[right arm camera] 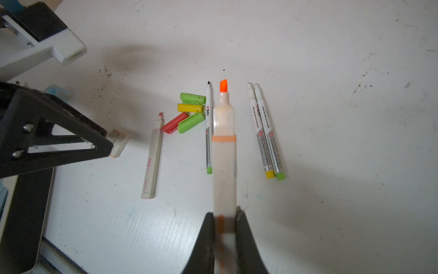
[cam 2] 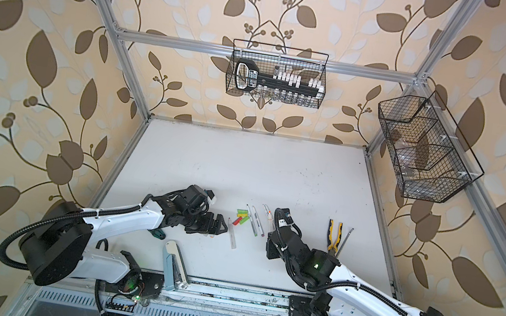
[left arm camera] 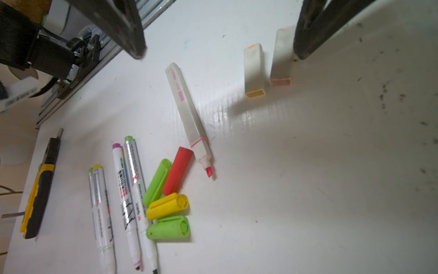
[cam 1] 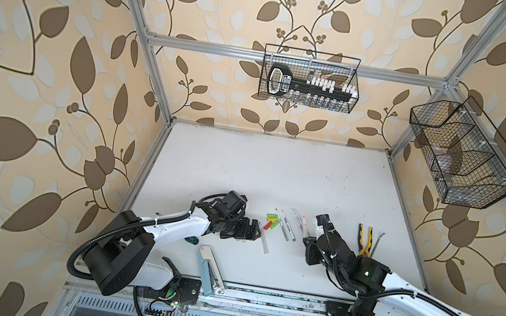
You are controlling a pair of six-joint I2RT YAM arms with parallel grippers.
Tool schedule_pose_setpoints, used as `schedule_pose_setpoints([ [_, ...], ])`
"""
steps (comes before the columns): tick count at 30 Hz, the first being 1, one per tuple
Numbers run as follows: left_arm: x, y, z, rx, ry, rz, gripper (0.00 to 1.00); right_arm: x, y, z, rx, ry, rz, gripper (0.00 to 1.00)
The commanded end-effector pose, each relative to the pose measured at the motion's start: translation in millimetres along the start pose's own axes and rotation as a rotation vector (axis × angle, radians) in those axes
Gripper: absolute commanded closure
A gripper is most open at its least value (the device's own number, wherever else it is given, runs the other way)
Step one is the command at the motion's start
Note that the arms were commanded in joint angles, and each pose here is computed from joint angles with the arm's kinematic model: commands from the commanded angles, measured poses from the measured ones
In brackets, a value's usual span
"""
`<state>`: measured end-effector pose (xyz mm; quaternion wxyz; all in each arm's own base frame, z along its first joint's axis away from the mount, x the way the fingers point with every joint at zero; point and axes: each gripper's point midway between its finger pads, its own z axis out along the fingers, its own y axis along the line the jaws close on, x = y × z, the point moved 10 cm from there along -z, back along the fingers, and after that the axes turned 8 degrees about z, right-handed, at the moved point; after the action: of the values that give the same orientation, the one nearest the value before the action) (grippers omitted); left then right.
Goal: Insert the pens into the pen caps
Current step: 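Lift the highlighter with the right gripper while the left gripper nears the caps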
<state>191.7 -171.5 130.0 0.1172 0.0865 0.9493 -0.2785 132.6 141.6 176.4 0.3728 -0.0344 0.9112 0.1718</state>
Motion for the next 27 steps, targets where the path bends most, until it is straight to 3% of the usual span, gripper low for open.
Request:
schedule_pose_setpoints([
  [1, -11, -16, -2, 0.056, -0.019, 0.062, 0.01, 1, -5, 2, 0.037, -0.007, -0.001, 0.90],
  [14, -14, -24, -11, 0.021, -0.063, 0.121, 0.01, -2, -3, 7, 0.037, 0.002, -0.006, 0.90],
  [27, -16, -20, 3, 0.009, -0.033, 0.116, 0.01, 0, -5, 8, 0.044, 0.007, 0.003, 0.90],
])
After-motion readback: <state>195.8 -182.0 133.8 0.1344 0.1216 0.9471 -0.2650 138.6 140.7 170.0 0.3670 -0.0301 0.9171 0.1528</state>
